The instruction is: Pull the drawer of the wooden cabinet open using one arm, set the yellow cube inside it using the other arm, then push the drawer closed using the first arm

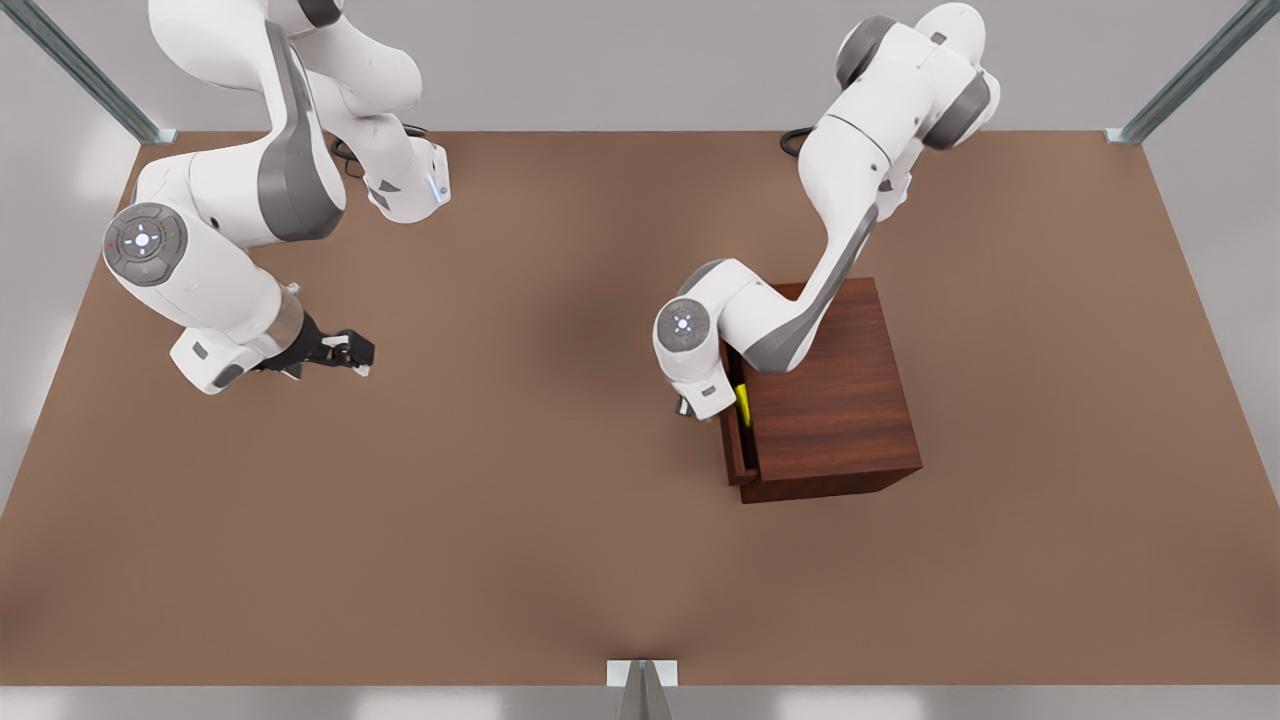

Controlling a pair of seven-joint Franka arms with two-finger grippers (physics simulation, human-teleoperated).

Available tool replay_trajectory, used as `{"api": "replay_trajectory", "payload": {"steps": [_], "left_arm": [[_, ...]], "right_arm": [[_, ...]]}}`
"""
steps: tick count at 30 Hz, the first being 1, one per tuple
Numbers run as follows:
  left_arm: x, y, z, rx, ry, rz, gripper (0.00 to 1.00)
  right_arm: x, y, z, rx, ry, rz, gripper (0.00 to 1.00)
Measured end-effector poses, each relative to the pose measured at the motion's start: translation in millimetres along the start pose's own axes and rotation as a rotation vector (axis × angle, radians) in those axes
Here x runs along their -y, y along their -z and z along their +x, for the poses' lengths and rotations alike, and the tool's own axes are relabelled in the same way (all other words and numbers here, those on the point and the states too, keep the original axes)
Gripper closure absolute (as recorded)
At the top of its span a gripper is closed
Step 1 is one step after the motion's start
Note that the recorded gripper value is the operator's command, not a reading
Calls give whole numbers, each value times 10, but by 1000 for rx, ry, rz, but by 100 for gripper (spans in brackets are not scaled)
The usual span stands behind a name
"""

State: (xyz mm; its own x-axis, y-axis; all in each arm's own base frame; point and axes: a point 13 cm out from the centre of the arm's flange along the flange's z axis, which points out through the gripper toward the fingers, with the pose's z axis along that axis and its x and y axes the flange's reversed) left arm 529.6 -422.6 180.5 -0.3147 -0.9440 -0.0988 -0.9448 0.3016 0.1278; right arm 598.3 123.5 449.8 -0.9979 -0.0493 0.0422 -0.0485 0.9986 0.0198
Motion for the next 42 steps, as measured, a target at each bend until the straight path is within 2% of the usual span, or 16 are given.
{"api": "replay_trajectory", "payload": {"steps": [11, 18, 19, 21, 22, 26, 28, 29, 33, 42], "left_arm": [[-34, -16, -316, 2, -63, -33, 79], [-68, 115, -273, -20, -103, -33, 79], [-60, 245, -236, -40, -101, -20, 71], [72, 731, -329, -107, -66, 34, 30], [217, 991, -596, -150, -24, 61, 1], [488, 1441, -2223, -225, 63, 106, 0], [287, 1820, -3122, -213, 39, 145, 0], [113, 2116, -3386, -172, -11, 173, 0], [-490, 2848, -3793, -42, -241, 201, 0], [-647, 2597, -3894, -25, -688, 97, 0]], "right_arm": [[6, 2, -3, 1, 10, -1, 0], [29, -2, -22, 4, 11, 0, 0], [37, -8, -26, 3, 11, 0, 0], [39, -6, -26, 4, 12, -1, 0], [41, -2, -28, 4, 12, 0, 0], [55, -5, -31, 4, 13, -1, 0], [93, -6, -38, 4, 9, -2, 0], [102, -5, -40, 4, 8, -3, 0], [105, -8, -41, 4, 12, -4, 0], [114, -5, -43, 4, 17, -5, 0]]}}
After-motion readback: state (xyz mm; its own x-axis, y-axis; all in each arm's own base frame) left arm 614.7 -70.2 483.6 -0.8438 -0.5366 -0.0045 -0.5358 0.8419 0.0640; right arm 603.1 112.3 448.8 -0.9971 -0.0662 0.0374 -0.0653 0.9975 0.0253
